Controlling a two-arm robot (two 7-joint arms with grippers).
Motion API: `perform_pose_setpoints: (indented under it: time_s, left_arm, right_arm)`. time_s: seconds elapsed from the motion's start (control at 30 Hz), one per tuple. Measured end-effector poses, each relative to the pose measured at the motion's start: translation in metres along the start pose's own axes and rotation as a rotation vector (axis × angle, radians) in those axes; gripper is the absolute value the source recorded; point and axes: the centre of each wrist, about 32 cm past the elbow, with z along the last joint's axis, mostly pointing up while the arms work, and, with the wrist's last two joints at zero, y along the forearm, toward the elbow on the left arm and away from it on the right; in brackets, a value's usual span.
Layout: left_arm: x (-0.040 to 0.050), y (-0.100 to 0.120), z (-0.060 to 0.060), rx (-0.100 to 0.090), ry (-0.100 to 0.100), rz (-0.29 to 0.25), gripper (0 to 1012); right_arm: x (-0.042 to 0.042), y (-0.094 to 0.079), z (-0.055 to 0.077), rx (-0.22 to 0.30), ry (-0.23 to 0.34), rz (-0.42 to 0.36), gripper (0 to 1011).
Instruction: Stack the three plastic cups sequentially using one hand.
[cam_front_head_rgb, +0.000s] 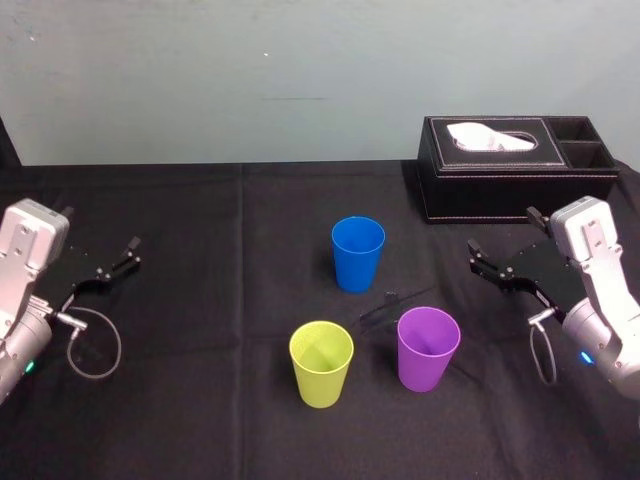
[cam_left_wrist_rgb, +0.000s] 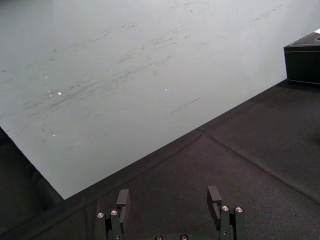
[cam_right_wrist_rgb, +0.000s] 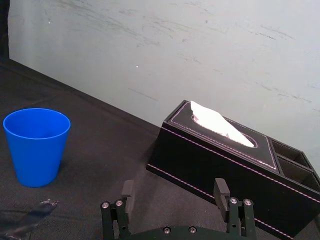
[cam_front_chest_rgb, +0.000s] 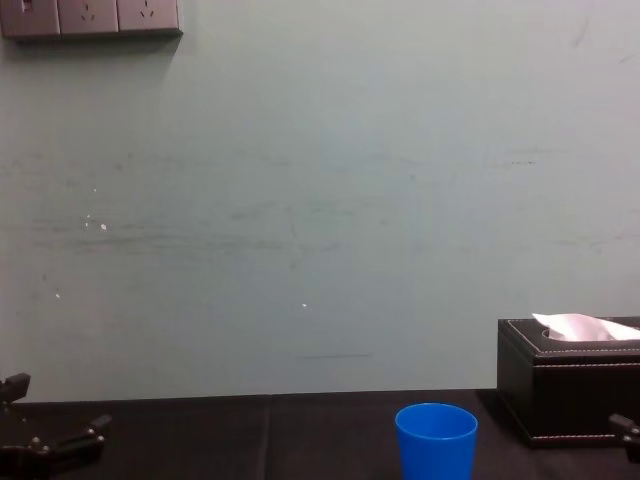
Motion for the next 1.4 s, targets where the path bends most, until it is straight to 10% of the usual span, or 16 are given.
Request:
perform_pose_setpoints:
  time_s: [1.4]
  left_arm:
    - [0.0000,0.0000,0.0000,0.000,0.000,0.000,1010]
  right_arm:
    - [-0.0003,-0.0002,0.0003,0.001,0.001,0.000,1000]
